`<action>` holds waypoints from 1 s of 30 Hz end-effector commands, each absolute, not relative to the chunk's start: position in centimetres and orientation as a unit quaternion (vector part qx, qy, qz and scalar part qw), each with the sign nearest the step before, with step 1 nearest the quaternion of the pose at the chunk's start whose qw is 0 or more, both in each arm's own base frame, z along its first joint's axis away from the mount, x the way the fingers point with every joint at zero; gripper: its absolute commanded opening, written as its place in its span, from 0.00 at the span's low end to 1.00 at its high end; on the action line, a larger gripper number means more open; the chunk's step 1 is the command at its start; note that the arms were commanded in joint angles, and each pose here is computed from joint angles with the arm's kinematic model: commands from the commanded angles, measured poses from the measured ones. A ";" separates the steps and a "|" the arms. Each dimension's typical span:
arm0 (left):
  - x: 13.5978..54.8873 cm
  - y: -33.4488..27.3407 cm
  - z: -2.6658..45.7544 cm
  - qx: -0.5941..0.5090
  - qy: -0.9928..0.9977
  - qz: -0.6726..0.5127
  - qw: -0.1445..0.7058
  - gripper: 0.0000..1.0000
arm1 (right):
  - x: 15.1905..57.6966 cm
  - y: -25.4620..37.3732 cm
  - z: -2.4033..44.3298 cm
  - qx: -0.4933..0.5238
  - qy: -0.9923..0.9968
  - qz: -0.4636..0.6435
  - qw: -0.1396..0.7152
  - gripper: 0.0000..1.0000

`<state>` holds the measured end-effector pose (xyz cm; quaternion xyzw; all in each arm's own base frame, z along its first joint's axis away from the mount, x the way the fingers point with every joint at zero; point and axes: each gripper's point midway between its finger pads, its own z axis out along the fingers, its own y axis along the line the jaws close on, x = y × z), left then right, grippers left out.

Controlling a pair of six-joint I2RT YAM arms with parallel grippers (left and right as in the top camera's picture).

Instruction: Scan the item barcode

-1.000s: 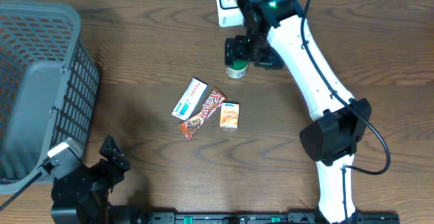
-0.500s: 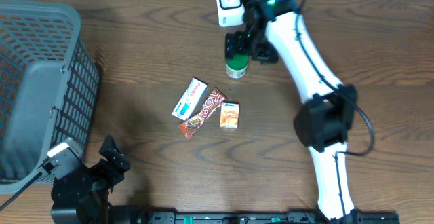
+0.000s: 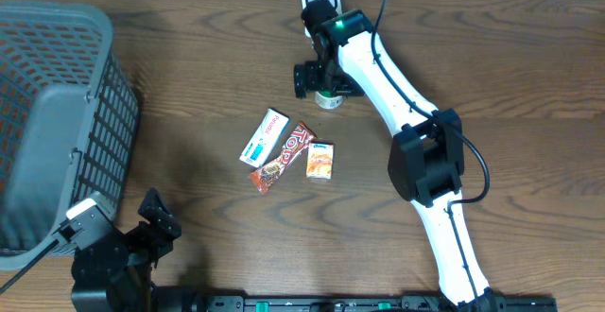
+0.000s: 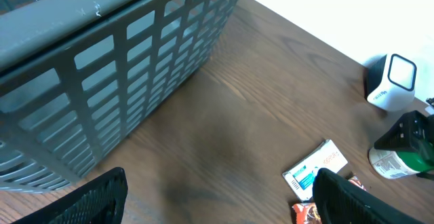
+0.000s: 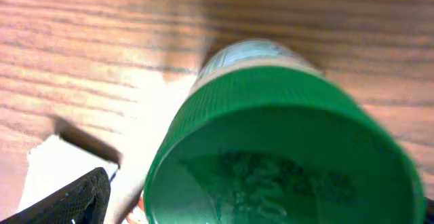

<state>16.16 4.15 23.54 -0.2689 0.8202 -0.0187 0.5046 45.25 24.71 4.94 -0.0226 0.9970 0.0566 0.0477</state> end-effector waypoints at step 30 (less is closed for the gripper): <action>16.0 4.3 23.8 -0.277 0.815 -0.019 0.508 0.88 | 48.2 23.5 2.0 -0.046 0.995 0.017 0.087 0.99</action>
